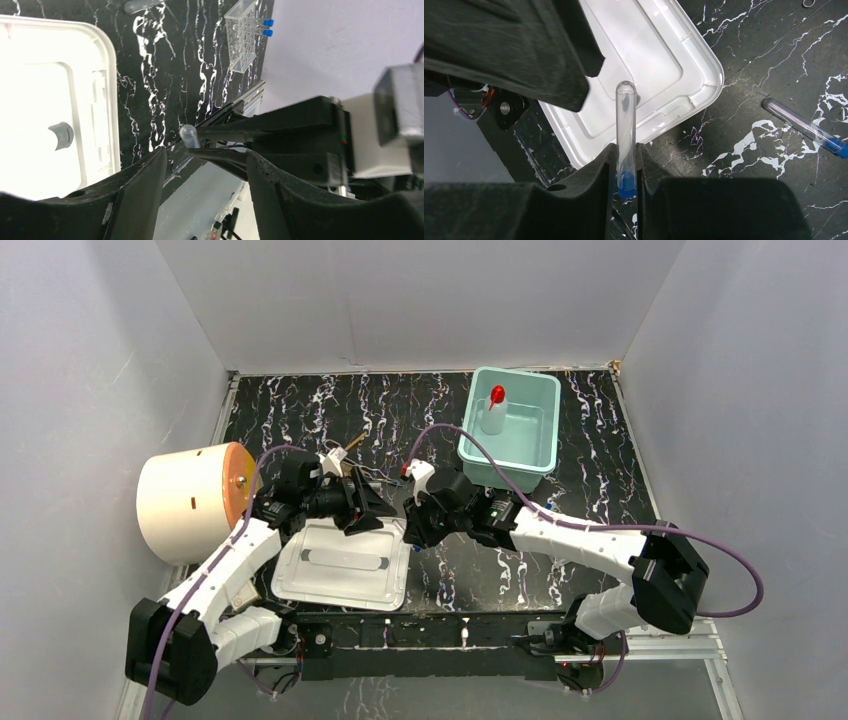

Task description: Organize the chemistry lab equipment

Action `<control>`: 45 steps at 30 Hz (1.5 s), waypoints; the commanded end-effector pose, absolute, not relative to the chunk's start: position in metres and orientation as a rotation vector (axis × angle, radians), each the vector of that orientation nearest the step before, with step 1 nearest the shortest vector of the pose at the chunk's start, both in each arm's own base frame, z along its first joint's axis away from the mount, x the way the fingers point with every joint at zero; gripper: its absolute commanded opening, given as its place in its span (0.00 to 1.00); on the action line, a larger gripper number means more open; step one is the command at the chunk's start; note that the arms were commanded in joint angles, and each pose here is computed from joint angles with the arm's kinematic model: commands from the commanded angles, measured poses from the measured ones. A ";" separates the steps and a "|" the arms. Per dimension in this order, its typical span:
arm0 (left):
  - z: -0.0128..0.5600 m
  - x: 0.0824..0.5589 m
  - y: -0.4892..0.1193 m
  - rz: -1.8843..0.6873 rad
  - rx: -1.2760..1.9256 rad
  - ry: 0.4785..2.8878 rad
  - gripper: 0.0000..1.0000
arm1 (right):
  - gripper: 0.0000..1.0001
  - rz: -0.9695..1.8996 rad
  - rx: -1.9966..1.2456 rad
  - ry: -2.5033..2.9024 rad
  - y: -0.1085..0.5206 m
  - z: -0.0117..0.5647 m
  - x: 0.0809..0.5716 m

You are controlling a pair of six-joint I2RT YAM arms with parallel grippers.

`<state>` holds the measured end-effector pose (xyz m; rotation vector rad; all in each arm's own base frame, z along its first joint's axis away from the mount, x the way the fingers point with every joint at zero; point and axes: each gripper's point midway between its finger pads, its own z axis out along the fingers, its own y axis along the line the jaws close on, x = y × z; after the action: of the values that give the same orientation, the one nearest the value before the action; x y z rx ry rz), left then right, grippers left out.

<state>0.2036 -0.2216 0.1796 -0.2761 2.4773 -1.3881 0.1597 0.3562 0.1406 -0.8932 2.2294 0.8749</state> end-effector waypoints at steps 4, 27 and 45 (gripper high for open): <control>0.171 0.186 -0.234 -1.488 -0.252 2.546 0.58 | 0.26 0.977 -0.910 2.086 0.373 0.180 0.166; 0.171 0.175 -0.243 -1.605 -0.321 2.562 0.04 | 0.36 1.115 -0.911 2.050 0.371 0.190 0.158; 0.237 0.230 -0.261 -1.883 -0.692 2.210 0.00 | 0.83 1.381 0.095 2.076 0.323 0.249 0.214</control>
<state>0.2161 -0.2538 0.1996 -0.5742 2.3768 -1.7053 0.1948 0.3195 0.2257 -0.2342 2.1113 1.2438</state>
